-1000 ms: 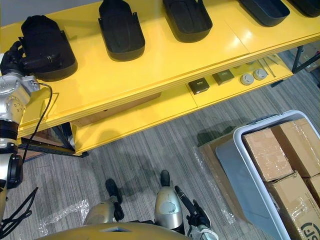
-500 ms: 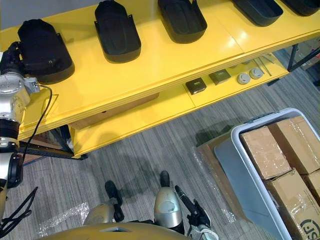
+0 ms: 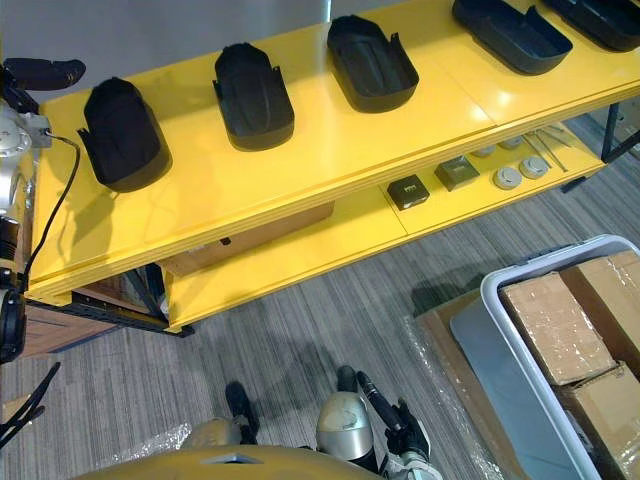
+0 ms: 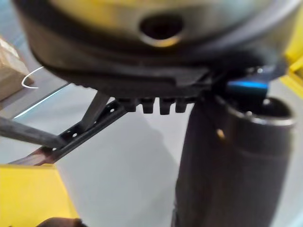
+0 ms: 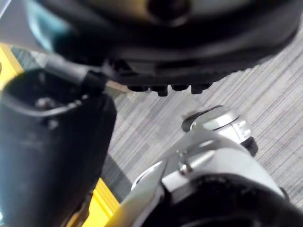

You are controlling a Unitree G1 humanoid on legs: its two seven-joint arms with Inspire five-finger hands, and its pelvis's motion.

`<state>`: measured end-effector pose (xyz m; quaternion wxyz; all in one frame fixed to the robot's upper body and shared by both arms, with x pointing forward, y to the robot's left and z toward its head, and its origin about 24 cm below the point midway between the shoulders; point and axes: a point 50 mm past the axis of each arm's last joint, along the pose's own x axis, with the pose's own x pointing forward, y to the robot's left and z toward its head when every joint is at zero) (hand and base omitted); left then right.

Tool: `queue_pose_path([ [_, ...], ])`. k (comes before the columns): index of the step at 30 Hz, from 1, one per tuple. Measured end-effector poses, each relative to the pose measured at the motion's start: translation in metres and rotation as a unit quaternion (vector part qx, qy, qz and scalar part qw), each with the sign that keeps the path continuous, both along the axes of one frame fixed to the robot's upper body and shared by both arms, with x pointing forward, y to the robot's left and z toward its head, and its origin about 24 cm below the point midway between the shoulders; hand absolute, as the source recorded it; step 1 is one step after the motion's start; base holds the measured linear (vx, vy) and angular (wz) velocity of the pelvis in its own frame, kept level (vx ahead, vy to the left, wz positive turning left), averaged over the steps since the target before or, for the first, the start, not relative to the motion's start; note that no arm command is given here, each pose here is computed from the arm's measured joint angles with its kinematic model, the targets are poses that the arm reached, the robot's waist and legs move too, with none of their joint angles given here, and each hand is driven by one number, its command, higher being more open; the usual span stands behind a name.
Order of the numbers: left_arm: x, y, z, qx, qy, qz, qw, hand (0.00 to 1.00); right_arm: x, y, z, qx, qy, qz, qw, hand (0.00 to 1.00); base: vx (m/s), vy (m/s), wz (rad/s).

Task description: Walk over and take three plastic housings, then place them on the shelf

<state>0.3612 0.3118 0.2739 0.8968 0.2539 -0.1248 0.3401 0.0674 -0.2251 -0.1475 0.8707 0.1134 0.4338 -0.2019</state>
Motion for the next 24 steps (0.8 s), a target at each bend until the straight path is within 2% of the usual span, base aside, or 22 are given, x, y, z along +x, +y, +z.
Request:
queue_pose_path([
  [5,-0.001,-0.006,0.007,0.002,-0.048,-0.026,0.999,1.0,-0.003,-0.002,-0.001,-0.017,0.009,-0.014,1.0,1.0,0.0,0.0,0.0],
  [8,-0.006,-0.018,0.014,-0.045,-0.106,-0.089,0.989,1.0,-0.005,-0.004,0.0,-0.031,0.009,-0.021,0.999,1.0,0.0,0.0,0.0],
  [10,-0.02,-0.031,0.007,-0.053,-0.144,-0.143,0.978,1.0,-0.002,-0.006,0.003,-0.062,-0.002,-0.016,0.998,1.0,0.0,0.0,0.0],
  [12,-0.038,-0.045,-0.016,-0.081,-0.174,-0.187,0.963,1.0,0.012,-0.008,0.013,-0.105,-0.039,-0.018,0.994,1.0,0.0,0.0,0.0],
  [15,-0.066,-0.059,-0.057,-0.135,-0.189,-0.21,0.95,1.0,0.035,-0.008,0.038,-0.161,-0.109,-0.043,0.98,1.0,0.0,0.0,0.01],
  [17,-0.1,-0.077,-0.106,-0.205,-0.172,-0.218,0.939,1.0,0.059,-0.008,0.075,-0.228,-0.196,-0.073,0.951,1.0,0.0,0.001,0.08],
  [18,-0.109,-0.08,-0.118,-0.221,-0.163,-0.215,0.937,1.0,0.064,-0.009,0.086,-0.247,-0.219,-0.083,0.94,1.0,-0.01,-0.001,0.12],
  [20,-0.136,-0.086,-0.153,-0.257,-0.128,-0.183,0.94,1.0,0.08,-0.015,0.133,-0.301,-0.321,-0.131,0.888,1.0,-0.03,-0.001,0.15],
  [21,-0.14,-0.085,-0.158,-0.261,-0.121,-0.175,0.941,1.0,0.082,-0.018,0.145,-0.309,-0.347,-0.141,0.874,1.0,-0.04,0.002,0.13],
  [24,-0.151,-0.076,-0.162,-0.252,-0.13,-0.141,0.949,1.0,0.09,-0.03,0.205,-0.343,-0.472,-0.151,0.798,1.0,-0.05,0.006,0.13],
])
